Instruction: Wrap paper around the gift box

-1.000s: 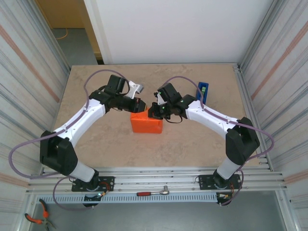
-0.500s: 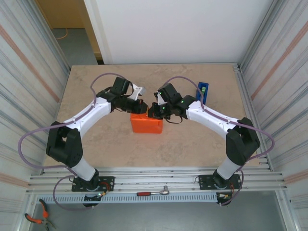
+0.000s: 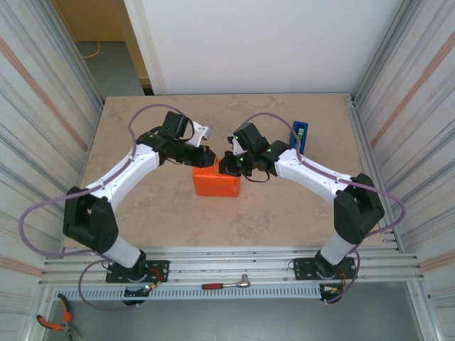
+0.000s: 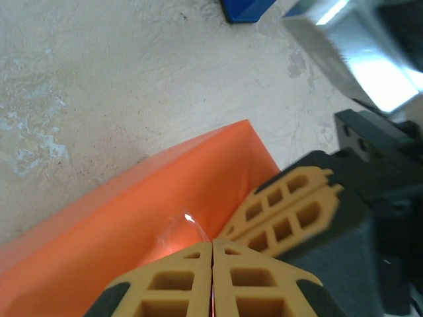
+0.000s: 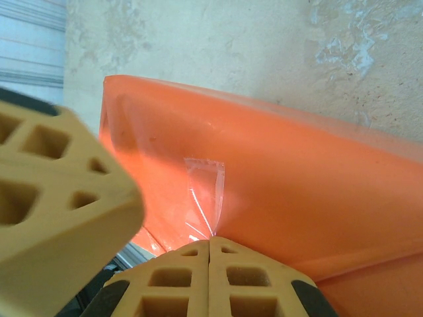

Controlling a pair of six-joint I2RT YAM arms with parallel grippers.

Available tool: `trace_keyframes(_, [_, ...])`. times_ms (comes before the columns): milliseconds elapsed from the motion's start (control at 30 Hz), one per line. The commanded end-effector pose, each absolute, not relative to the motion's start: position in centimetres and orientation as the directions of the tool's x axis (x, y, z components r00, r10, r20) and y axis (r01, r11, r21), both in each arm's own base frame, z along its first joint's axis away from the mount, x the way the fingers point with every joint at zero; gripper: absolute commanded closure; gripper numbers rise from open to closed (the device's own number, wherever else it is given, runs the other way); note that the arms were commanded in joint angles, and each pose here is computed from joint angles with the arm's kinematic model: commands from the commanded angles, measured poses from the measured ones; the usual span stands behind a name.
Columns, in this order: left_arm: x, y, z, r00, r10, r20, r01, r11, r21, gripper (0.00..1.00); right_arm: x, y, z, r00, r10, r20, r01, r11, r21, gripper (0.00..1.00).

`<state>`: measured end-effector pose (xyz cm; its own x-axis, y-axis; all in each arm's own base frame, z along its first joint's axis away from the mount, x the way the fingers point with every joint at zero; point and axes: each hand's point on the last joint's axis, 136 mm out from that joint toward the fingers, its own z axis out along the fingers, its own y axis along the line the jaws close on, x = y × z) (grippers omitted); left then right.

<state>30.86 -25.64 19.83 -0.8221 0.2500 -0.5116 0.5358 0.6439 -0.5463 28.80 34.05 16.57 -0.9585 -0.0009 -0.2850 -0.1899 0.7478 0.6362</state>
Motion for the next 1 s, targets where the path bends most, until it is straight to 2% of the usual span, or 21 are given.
trace_keyframes(0, [29.2, -24.7, 20.1, -0.81, 0.274, -0.519, 0.556, 0.642, -0.528, 0.9, 26.2, 31.4, 10.1, -0.988, -0.043, -0.146, -0.111, 0.859, 0.5, 1.0])
trace_keyframes(600, [27.1, -23.3, 16.1, -0.837, 0.302, -0.456, 0.525, 0.678, -0.515, 0.91, 26.7, 32.0, 11.9, -0.985, -0.047, -0.164, -0.127, 0.844, 0.521, 1.0])
trace_keyframes(733, [27.2, -23.2, 15.8, -0.839, 0.305, -0.451, 0.523, 0.682, -0.511, 0.92, 27.0, 32.7, 13.3, -0.982, -0.05, -0.183, -0.144, 0.825, 0.547, 0.92])
trace_keyframes(833, [27.1, -23.2, 15.5, -0.842, 0.307, -0.444, 0.52, 0.683, -0.513, 0.97, 27.3, 33.1, 14.4, -0.978, -0.058, -0.201, -0.163, 0.814, 0.557, 0.86])
trace_keyframes(967, [27.0, -23.2, 15.3, -0.845, 0.306, -0.44, 0.516, 0.684, -0.516, 0.98, 27.4, 33.3, 15.2, -0.974, -0.069, -0.215, -0.181, 0.809, 0.56, 0.83])
